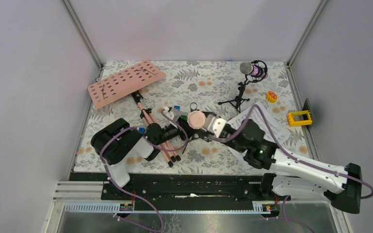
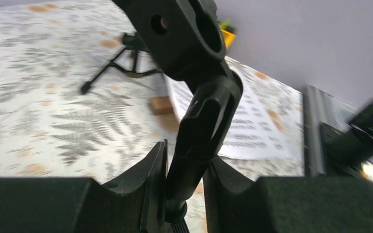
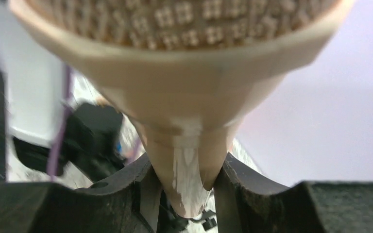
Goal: Pack up the instrument practice props
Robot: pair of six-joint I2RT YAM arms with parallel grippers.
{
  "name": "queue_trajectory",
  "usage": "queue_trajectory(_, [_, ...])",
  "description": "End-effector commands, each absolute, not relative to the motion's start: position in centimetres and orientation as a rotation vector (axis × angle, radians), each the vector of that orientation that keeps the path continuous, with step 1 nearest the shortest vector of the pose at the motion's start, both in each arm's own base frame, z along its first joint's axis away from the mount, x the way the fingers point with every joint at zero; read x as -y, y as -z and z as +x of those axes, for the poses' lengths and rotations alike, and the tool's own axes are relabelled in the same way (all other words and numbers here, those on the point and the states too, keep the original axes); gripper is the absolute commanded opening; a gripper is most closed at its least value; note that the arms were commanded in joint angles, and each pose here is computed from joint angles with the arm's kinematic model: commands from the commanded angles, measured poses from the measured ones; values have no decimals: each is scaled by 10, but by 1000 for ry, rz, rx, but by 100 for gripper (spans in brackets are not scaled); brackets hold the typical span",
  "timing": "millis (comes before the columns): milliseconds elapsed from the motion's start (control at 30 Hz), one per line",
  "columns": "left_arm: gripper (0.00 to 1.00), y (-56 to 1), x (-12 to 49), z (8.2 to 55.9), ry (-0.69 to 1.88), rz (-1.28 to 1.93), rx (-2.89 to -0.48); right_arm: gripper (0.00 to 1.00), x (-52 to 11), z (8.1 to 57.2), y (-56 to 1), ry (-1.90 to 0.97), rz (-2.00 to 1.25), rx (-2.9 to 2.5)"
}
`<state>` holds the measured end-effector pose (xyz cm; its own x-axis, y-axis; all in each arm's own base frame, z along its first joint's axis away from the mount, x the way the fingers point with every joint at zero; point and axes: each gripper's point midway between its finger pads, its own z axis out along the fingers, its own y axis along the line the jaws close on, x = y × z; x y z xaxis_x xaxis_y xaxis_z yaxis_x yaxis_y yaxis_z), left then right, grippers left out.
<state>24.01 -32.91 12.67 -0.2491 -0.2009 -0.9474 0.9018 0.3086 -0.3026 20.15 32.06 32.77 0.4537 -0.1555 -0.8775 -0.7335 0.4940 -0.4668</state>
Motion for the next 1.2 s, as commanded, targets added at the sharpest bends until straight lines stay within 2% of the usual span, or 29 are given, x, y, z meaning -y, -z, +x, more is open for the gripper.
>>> queue_trajectory(0, [0, -60, 286, 280, 1039, 375, -1740, 0, -307, 154, -440, -635, -889, -799])
queue_trajectory(267, [0, -62, 288, 277, 1053, 403, -1726, 0, -294, 149, -452, -648, -868, -817])
queue_trajectory(500, [0, -95, 317, 270, 1188, 585, -1570, 0, -273, 173, -417, -593, -763, -1050])
queue_trajectory(900, [0, -147, 358, 364, 1147, 581, -1495, 0, -237, 166, -368, -622, -679, -1174])
queue_trajectory(1167, [0, -186, 371, 415, 1223, 589, -1316, 0, -219, 165, -353, -605, -649, -1223])
